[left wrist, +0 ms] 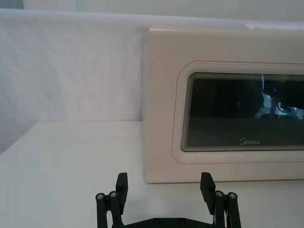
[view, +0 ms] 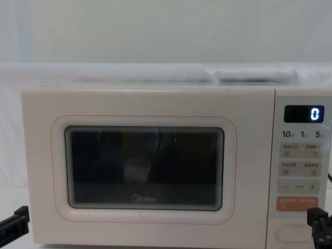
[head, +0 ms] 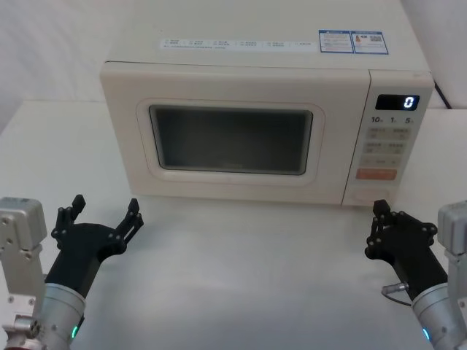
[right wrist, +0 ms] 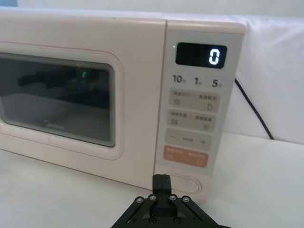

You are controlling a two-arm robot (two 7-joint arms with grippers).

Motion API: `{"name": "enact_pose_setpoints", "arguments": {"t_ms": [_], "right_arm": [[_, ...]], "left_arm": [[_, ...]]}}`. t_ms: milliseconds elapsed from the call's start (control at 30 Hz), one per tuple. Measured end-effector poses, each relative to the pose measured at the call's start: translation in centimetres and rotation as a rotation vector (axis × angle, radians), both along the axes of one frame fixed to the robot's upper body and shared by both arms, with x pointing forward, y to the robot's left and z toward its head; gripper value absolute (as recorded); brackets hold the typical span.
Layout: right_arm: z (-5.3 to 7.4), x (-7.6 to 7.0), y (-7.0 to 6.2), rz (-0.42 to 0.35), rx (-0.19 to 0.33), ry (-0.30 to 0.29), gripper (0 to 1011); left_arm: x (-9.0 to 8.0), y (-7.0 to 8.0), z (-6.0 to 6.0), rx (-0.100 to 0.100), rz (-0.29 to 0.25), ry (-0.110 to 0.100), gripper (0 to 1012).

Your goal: Press the button to open the microwave door with one hand; close the microwave door with the other hand.

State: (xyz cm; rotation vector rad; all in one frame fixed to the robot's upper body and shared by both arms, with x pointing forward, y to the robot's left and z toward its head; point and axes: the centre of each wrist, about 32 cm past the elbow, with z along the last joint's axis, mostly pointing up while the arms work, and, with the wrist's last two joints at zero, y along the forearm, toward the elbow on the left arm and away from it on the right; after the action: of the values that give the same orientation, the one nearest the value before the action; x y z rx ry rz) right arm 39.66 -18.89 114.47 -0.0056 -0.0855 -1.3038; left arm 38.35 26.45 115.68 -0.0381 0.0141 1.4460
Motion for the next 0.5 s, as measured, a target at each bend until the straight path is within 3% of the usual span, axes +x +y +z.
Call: {"name": "enact_pose_setpoints", "arguments": {"t_ms": [500], "right_arm": [[-0.6, 1.5, -0.6, -0.001, 0.011, 0.086, 0]], "left_arm": [[0.0, 0.0, 0.0, 0.0, 0.0, 0.0, 1001]]}}
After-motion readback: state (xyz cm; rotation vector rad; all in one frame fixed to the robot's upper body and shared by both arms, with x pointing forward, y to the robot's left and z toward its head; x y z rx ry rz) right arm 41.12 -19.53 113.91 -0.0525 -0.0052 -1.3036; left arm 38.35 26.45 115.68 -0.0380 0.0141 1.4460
